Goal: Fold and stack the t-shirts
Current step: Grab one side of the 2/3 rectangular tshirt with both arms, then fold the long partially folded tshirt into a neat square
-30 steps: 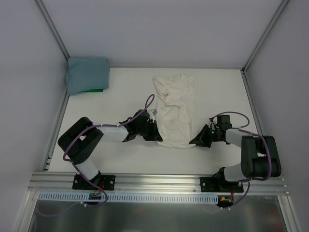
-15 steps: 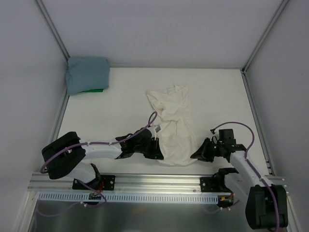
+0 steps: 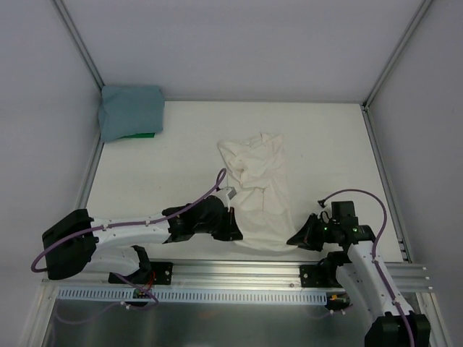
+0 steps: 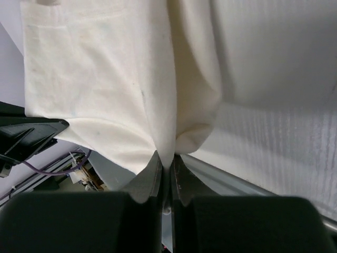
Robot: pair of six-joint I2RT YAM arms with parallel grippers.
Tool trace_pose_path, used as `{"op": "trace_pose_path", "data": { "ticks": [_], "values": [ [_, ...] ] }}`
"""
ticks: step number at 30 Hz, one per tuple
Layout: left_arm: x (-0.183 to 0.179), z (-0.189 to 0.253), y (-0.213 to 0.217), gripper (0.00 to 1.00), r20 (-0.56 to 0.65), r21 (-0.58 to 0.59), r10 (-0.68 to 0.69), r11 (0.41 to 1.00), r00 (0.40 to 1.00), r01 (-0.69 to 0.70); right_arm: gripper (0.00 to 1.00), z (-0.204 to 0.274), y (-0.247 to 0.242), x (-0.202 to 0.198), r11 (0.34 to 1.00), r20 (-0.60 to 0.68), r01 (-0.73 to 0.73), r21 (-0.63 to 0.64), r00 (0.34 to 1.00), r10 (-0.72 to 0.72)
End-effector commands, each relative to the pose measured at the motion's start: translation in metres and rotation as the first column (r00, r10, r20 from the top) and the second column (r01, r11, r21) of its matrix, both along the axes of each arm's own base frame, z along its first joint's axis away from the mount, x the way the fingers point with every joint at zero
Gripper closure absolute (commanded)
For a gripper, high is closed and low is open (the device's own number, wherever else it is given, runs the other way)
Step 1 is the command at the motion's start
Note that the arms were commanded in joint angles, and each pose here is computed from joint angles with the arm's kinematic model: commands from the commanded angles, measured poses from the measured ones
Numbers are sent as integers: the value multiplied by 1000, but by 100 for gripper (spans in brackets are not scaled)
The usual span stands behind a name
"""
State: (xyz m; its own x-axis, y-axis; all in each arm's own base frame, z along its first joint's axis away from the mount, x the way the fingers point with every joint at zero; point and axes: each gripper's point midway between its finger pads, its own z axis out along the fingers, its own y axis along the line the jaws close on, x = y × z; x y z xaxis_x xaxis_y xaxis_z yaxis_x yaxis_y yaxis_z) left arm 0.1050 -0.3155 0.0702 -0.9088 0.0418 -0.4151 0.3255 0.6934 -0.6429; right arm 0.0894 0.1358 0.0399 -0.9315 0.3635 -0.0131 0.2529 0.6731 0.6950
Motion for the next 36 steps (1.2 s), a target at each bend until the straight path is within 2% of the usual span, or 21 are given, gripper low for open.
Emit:
{"op": "trace_pose_path", "data": {
  "ticks": [1,5,10,19,27,29,30,32,33,35,36],
  "values": [
    [17,34,-6,100,103,9,14,1000,995,-15,99,32,4,22,1000,55,-9,12,998,9],
    [38,68,-12,100,166,10,15,1000,986,-17,99,58,7,52,1000,94,-7,19,996,5],
    [74,90,-7,100,194,-9,48,999,980,-47,99,93,12,95,1000,167,-11,29,986,6],
    [146,114,-3,100,217,-30,86,996,972,-81,99,122,20,169,998,182,-18,53,983,8],
    [219,113,1,100,158,-56,104,994,982,-96,100,141,23,253,996,186,-9,94,982,-8],
    [242,117,-1,100,158,-63,112,993,981,-103,99,131,25,271,995,139,5,104,990,-20],
    [251,128,-3,100,161,-84,105,992,981,-92,99,141,26,285,993,168,6,117,985,-25],
    [273,114,3,100,127,-75,123,991,984,-115,99,128,28,303,991,119,37,128,991,-53],
    [280,112,4,100,112,-75,125,990,986,-117,99,137,30,319,989,155,40,144,986,-62],
    [305,105,8,100,81,-93,147,986,986,-139,100,119,34,339,984,114,65,164,990,-84],
    [312,102,9,100,58,-101,158,983,986,-152,99,127,37,356,980,132,73,186,986,-99]
  ]
}}
